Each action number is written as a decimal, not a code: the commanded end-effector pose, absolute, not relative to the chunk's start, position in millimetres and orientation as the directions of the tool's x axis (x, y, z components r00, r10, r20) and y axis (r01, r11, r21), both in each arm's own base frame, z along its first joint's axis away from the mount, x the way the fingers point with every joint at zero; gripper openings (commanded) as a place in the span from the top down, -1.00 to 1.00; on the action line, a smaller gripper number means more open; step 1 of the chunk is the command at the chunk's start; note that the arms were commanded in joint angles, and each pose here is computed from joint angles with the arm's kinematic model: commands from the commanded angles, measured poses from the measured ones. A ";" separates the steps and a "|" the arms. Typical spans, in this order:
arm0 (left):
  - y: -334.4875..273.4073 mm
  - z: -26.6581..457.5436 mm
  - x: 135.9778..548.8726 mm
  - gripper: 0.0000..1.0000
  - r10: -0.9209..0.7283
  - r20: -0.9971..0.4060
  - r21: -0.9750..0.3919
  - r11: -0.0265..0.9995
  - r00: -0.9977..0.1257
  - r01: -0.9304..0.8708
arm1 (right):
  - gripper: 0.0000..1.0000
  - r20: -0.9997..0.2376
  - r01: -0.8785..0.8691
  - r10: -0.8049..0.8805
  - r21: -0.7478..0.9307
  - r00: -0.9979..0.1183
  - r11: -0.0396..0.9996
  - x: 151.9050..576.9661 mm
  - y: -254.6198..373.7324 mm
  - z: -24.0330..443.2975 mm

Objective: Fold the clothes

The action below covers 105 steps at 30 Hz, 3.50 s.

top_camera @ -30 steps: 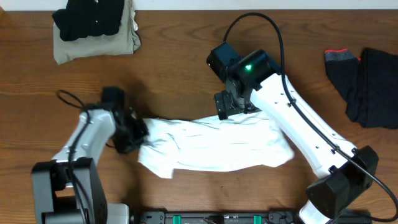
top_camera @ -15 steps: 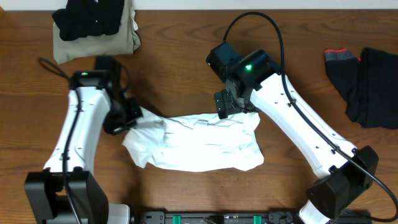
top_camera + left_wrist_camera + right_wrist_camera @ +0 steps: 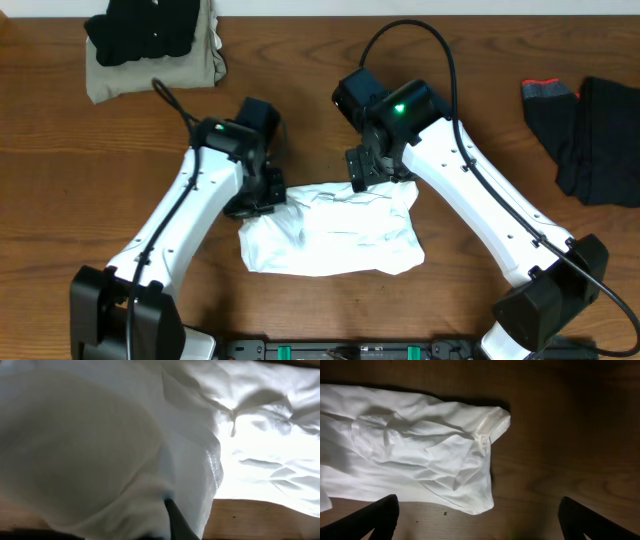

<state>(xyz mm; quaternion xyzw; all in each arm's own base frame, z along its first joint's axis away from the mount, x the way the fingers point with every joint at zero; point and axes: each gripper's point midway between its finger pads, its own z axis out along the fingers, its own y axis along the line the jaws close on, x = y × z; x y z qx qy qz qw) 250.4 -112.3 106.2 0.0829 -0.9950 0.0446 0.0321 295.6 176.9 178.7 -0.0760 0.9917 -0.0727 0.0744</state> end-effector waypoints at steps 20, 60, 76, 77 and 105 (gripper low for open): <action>-60.7 55.2 229.3 0.88 -0.250 0.239 0.326 0.931 -0.938 -0.164 | -0.99 -0.141 -0.115 -0.140 -0.171 -0.980 0.978 298.0 172.9 177.7; -191.8 57.2 215.0 -0.04 0.048 0.187 -0.038 0.998 -0.981 0.042 | -0.98 -0.177 -0.037 -0.063 -0.147 -0.982 0.988 313.8 163.2 178.2; -265.7 104.5 250.5 -0.96 0.193 -0.044 -0.413 0.890 -0.980 0.194 | -0.98 -0.176 0.077 0.060 -0.090 -0.983 0.993 334.3 133.4 177.1; -273.6 108.4 249.7 -0.96 0.201 -0.044 -0.456 0.868 -0.979 0.199 | -0.98 -0.175 0.078 0.062 -0.087 -0.983 0.993 334.4 133.0 177.0; -12.8 288.7 192.4 -0.96 -0.549 -0.535 -0.361 0.836 -0.643 -0.414 | 0.84 -0.201 -0.507 -0.496 0.599 -0.844 0.620 258.5 311.2 211.8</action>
